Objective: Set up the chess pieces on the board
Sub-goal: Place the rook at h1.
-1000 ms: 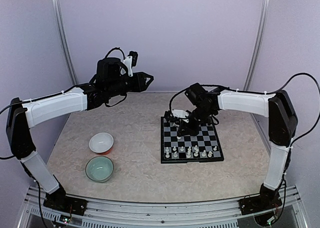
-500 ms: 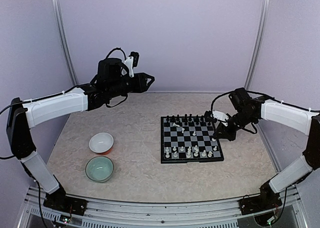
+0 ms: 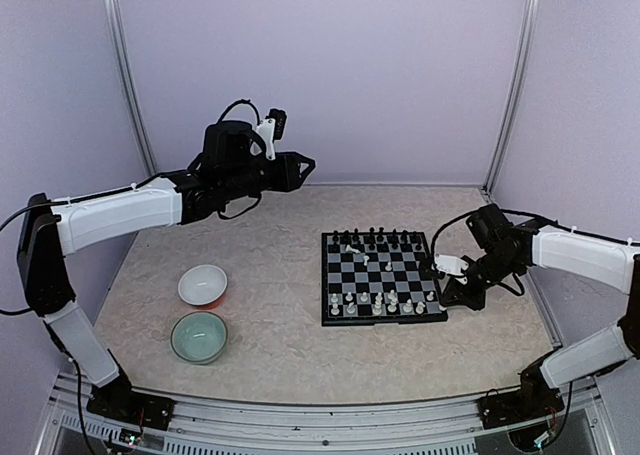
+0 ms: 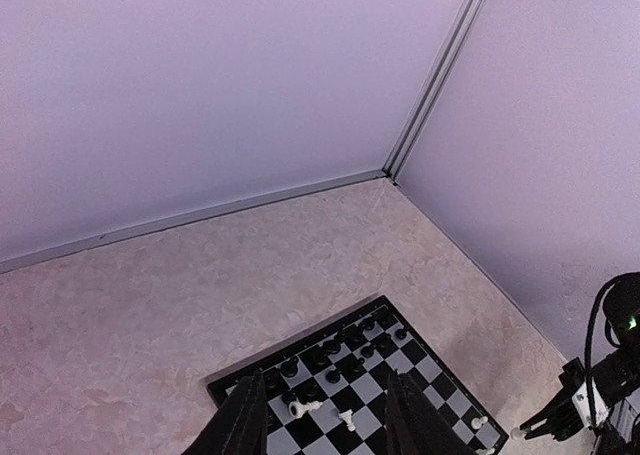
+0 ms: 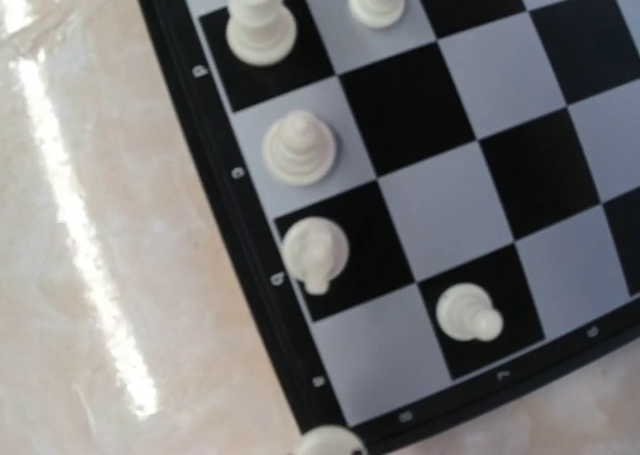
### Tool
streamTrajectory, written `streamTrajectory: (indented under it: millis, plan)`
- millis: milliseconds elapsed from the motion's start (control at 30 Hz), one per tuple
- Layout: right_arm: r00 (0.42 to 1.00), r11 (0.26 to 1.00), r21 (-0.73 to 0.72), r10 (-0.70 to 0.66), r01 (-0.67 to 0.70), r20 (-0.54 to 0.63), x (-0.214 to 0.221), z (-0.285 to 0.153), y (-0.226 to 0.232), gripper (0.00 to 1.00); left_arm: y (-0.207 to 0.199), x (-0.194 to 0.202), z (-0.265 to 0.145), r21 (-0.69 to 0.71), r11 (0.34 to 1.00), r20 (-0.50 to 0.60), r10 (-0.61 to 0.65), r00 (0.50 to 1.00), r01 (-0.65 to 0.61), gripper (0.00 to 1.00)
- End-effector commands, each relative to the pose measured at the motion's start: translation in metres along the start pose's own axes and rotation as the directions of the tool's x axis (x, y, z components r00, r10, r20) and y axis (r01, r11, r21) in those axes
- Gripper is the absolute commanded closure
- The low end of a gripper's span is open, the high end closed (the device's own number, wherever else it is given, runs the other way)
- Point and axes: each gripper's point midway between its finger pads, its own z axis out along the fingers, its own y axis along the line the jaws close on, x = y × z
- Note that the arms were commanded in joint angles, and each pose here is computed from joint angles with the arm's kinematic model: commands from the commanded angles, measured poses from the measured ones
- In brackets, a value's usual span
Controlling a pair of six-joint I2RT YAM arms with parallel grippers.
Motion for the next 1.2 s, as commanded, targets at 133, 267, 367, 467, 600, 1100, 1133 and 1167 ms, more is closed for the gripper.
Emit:
streamTrajectory:
  millis: [133,267,367,467,600,1100,1133,1167]
  plan:
    - [1.000,1.000,0.000,-0.002,0.002,0.019,-0.004,0.012,-0.008,0.98,-0.008,0.006,0.004,-0.003,0.999,-0.008,0.044,0.999,-0.044,0.58]
    - [1.000,1.000,-0.007,0.004,-0.004,0.021,-0.005,0.018,-0.010,0.97,-0.007,0.007,0.005,-0.004,0.999,-0.012,0.040,0.999,-0.040,0.58]
    - [1.000,1.000,-0.008,0.005,-0.005,0.023,-0.006,0.021,-0.011,0.97,-0.006,0.008,0.006,-0.005,0.999,-0.013,0.038,0.999,-0.038,0.58]
    - [1.000,1.000,-0.011,0.006,-0.006,0.018,-0.005,0.025,-0.013,0.97,-0.006,0.007,0.006,-0.005,0.999,-0.012,0.040,0.999,-0.040,0.58]
    - [1.000,1.000,-0.021,0.011,-0.011,0.011,-0.003,0.030,-0.013,0.96,-0.006,0.009,0.007,-0.004,0.999,-0.017,0.040,0.999,-0.040,0.58]
    - [0.999,0.999,-0.022,0.025,-0.024,0.045,-0.021,0.007,-0.015,0.69,-0.006,0.012,0.009,0.000,0.999,-0.025,0.040,0.999,-0.040,0.58]
    - [0.998,1.000,-0.017,0.023,-0.022,0.064,-0.028,0.000,-0.016,0.68,-0.006,0.011,0.009,0.000,0.999,-0.024,0.038,0.999,-0.038,0.58]
    - [0.996,1.000,-0.009,0.018,-0.017,0.087,-0.036,-0.006,-0.019,0.68,-0.006,0.011,0.009,0.002,0.999,-0.025,0.038,0.999,-0.038,0.58]
